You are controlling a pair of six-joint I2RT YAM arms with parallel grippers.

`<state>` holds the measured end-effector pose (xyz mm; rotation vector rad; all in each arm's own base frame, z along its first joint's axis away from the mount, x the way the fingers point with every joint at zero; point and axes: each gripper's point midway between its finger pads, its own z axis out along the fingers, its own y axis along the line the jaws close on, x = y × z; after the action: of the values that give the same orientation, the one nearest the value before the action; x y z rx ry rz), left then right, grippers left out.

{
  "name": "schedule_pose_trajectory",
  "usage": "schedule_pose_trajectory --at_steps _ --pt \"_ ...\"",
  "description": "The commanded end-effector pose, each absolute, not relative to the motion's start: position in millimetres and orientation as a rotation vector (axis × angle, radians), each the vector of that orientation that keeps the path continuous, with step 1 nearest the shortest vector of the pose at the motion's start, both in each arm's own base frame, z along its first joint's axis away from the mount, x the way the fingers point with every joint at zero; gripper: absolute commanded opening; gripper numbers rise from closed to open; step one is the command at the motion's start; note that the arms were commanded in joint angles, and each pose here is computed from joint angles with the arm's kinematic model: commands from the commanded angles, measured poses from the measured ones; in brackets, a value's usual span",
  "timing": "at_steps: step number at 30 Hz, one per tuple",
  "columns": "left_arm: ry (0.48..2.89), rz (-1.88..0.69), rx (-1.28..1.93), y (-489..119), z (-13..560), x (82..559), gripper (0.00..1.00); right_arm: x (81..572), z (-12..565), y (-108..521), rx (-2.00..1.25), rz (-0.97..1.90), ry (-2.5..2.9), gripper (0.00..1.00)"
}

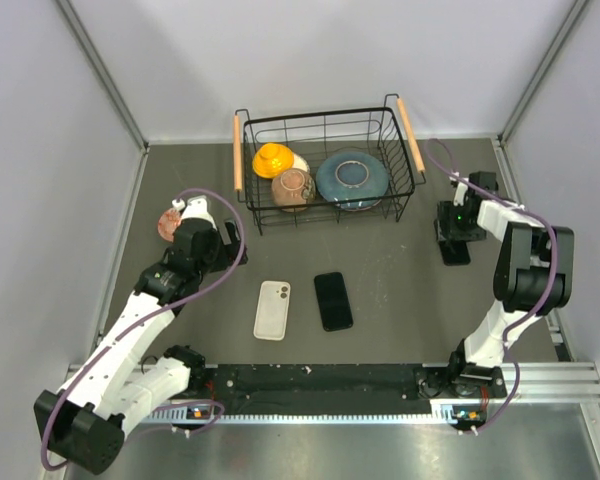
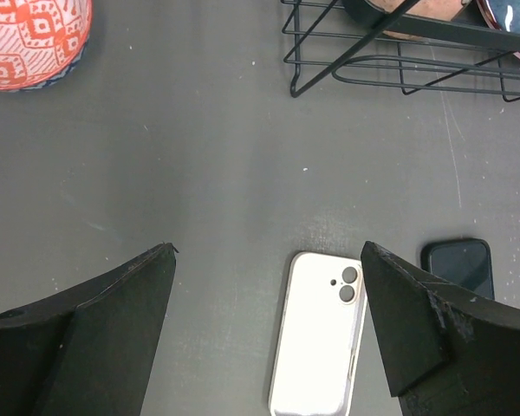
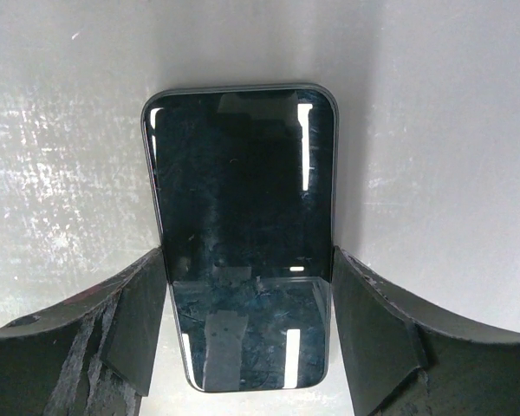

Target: Put the phone into the phone case

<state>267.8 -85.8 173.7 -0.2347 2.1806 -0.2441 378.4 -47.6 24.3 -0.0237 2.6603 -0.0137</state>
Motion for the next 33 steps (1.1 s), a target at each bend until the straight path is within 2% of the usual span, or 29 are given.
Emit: schedule_pose_trajectory --at_steps 1,6,14,21,33 --pt "2.179 -0.286 -0.219 -92 174 269 0.93 367 38 -29 -0.022 0.029 2.651 0.53" --pt "2.213 -0.325 -0.174 -101 171 268 0.91 347 43 -7 -0.043 0.021 2.649 0.51" --pt "2.252 -0.439 -0.068 -120 167 256 0.82 310 42 13 -0.014 -0.006 2.662 0.47" --pt "2.275 -0.627 0.065 -148 162 243 0.77 292 54 27 -0.029 -0.037 2.608 0.43" --pt "2.338 -0.709 0.099 -163 162 243 0.72 273 87 76 -0.199 0.131 2.474 0.39"
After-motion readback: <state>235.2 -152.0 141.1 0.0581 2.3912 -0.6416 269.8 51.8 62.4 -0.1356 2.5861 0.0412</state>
